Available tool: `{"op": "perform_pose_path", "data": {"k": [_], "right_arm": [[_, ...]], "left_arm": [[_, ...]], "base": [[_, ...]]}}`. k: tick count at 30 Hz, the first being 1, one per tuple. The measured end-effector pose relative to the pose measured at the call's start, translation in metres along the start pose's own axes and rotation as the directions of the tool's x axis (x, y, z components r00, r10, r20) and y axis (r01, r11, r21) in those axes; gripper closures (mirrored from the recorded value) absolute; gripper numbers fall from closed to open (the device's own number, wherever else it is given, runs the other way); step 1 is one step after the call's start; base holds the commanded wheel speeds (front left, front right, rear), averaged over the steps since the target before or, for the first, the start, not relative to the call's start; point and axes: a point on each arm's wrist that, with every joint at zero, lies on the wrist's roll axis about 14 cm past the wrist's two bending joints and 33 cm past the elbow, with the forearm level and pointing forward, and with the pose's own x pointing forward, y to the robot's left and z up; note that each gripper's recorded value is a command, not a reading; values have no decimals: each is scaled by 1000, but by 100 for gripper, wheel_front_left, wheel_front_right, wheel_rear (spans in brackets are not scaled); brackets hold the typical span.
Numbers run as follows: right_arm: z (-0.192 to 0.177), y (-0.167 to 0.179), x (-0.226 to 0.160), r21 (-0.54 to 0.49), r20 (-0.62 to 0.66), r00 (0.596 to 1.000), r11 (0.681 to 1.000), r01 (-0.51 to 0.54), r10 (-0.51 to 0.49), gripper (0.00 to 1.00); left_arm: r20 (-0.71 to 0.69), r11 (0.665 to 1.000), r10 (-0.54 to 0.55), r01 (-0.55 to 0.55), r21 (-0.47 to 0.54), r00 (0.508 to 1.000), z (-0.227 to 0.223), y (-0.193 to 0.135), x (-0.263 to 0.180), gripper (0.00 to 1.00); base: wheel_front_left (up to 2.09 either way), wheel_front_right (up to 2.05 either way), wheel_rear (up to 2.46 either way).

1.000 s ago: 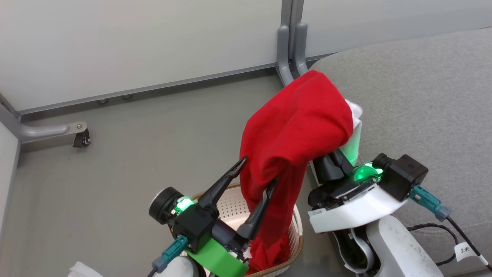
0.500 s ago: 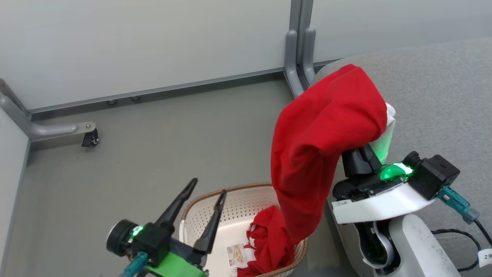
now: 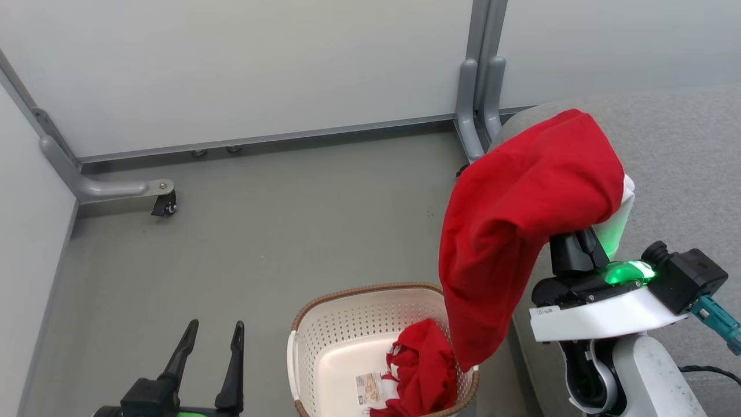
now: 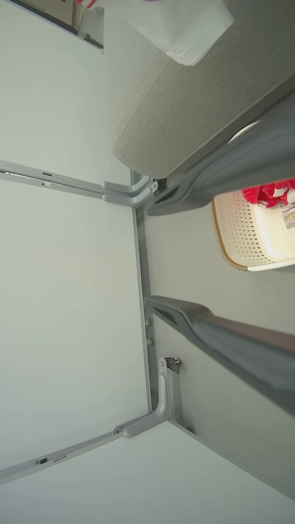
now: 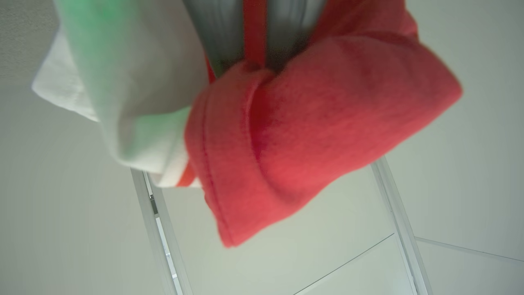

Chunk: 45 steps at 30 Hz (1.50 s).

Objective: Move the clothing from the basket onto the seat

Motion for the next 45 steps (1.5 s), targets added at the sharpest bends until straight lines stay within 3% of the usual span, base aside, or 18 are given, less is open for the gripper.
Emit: {"op": "perform_pose_path", "data": {"k": [6,26,36,45], "right_arm": [[-1,-2,-3,-3,-3,1000,1000,11,-11,100],[1,-11,-7,-3,-1,999,999,41,-41,100],[27,-43,-21,-64,53,990,989,135,-131,100],[59,-80,-48,-146,115,963,954,261,-245,100]], "left_arm": [[-32,997,75,-76,-28,997,-12,14,-11,0],[-52,999,26,-27,-21,998,-19,-2,-5,0],[-61,998,-57,55,-32,997,-21,-26,14,0],[-75,976,-217,214,-45,973,-27,-75,43,0]], "base": [[0,0,0],[0,0,0],[0,0,0],[0,0,0]]}}
